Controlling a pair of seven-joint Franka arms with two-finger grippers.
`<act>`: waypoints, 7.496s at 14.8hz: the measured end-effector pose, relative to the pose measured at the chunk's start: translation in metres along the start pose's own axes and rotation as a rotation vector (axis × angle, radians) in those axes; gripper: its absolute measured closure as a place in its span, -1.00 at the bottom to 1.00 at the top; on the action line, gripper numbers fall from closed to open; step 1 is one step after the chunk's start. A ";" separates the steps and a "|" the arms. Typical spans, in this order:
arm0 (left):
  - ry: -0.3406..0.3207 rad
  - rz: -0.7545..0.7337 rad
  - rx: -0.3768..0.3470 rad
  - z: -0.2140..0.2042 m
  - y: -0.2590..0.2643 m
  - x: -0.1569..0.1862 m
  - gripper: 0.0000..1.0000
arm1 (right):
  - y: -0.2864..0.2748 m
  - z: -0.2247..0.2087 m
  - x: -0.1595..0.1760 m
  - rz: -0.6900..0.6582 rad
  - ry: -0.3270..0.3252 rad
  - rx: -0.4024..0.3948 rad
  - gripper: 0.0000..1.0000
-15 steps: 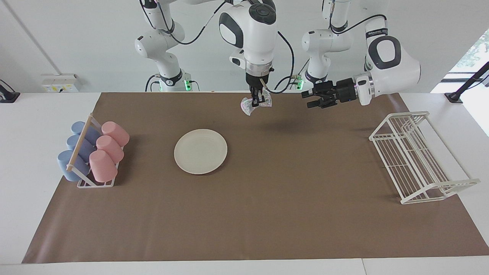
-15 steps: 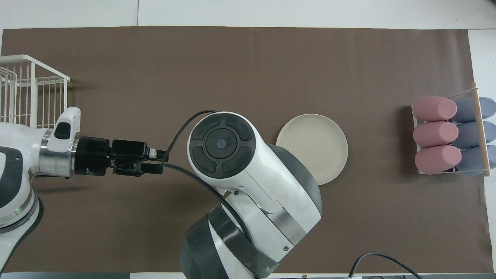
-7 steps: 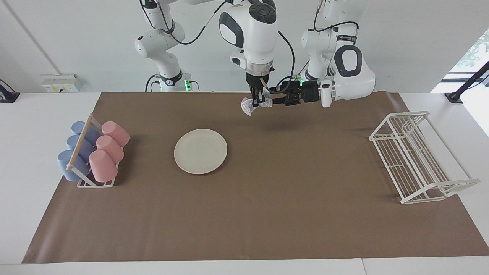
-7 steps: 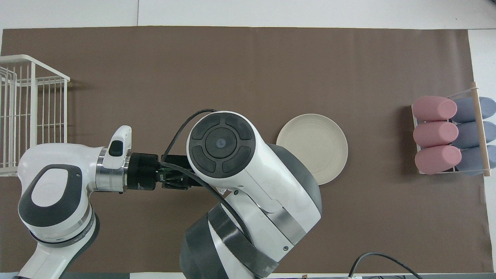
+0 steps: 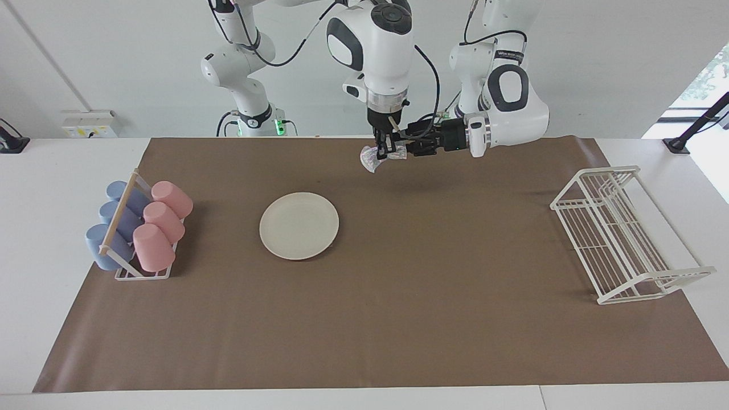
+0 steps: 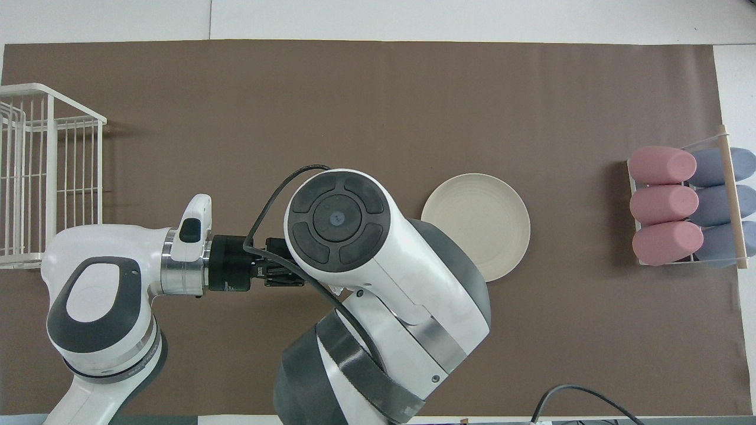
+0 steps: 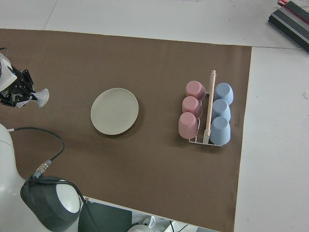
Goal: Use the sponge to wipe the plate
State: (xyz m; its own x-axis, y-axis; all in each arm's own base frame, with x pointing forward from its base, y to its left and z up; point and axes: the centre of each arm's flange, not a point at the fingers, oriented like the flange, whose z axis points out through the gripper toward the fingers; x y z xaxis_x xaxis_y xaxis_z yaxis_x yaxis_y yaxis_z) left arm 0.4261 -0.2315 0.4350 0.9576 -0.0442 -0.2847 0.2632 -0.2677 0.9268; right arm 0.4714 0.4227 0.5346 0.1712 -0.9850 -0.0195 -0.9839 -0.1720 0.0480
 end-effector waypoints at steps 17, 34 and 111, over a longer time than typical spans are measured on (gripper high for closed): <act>0.013 0.010 -0.009 -0.006 0.000 0.002 0.88 | -0.007 -0.003 0.003 -0.022 -0.006 0.038 0.35; 0.167 -0.093 0.469 -0.091 0.051 0.019 0.88 | -0.052 -0.073 0.257 -0.767 0.056 0.098 -1.00; 0.287 -0.038 1.215 -0.228 0.159 0.043 -1.00 | 0.005 -0.088 0.442 -1.510 0.032 0.035 -1.00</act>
State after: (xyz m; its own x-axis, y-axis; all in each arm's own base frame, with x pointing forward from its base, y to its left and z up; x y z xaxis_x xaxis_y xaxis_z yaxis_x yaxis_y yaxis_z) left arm 0.5358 -0.0570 0.6260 0.9830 0.1536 -0.1009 0.1592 -0.9860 0.0501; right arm 0.5467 -0.0140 0.6138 0.9938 0.1110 -0.0058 0.1109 -0.9936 -0.0200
